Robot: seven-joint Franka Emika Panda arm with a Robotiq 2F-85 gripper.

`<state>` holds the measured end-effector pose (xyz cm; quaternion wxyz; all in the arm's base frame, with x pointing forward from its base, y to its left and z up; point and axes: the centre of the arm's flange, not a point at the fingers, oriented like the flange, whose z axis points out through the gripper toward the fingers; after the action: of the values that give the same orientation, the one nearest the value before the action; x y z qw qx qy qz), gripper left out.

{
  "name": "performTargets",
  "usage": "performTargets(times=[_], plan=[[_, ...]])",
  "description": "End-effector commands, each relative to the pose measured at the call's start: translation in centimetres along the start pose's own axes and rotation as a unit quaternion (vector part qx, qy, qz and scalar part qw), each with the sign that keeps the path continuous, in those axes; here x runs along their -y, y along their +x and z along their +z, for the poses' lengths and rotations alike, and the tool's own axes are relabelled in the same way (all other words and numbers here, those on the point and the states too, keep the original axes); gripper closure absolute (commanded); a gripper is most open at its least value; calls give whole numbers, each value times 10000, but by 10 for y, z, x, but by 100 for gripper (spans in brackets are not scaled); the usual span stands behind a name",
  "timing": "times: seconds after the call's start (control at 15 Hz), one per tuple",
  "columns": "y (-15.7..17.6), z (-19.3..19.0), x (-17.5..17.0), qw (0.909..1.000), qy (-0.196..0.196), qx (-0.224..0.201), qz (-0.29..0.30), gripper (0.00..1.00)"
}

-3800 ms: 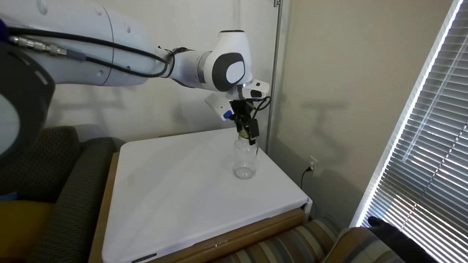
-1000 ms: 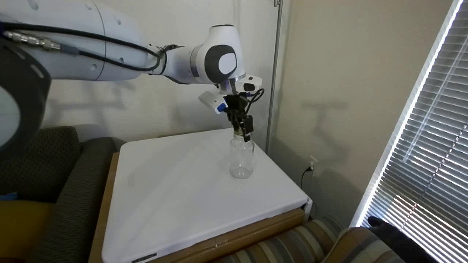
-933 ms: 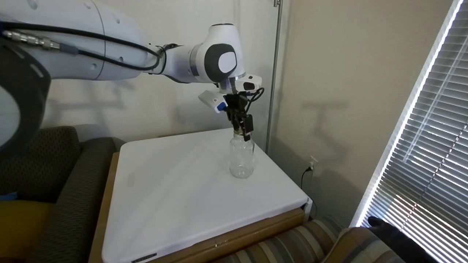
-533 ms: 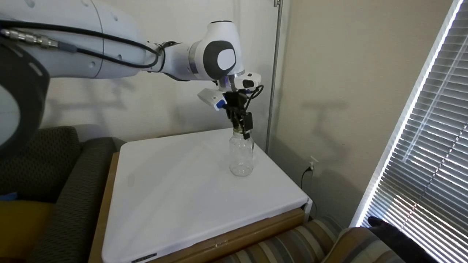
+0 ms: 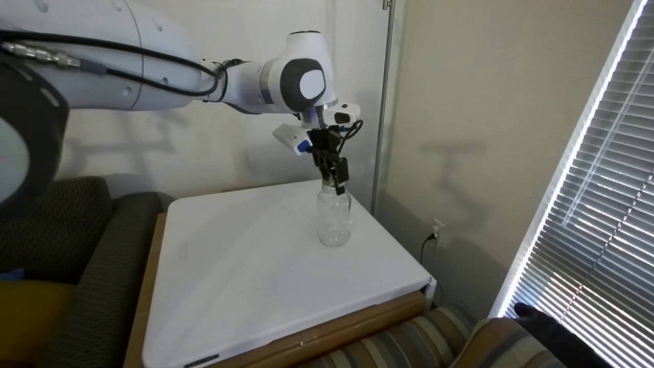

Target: Put the lid on the table

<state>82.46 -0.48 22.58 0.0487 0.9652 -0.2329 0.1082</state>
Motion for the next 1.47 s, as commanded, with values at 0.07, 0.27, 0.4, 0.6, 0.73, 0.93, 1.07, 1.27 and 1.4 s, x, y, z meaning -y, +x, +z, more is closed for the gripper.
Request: performTargets(times=[0.07, 0.27, 0.4, 0.6, 0.73, 0.93, 1.07, 1.27, 1.4], plan=[[-50, -7, -25, 9998, 92, 16, 179, 53], [-52, 0, -27, 9994, 123, 78, 301, 53], [-53, 0, -29, 9991, 151, 86, 378, 53], [-54, 2, -29, 9986, 194, 128, 482, 53], [-54, 2, -29, 9983, 210, 138, 525, 7], [-57, 0, -29, 9982, 206, 152, 548, 0], [-57, -2, -28, 9982, 178, 152, 545, 0], [-56, -6, -28, 9983, 163, 124, 538, 0], [-56, -9, -28, 9985, 148, 86, 525, 0]])
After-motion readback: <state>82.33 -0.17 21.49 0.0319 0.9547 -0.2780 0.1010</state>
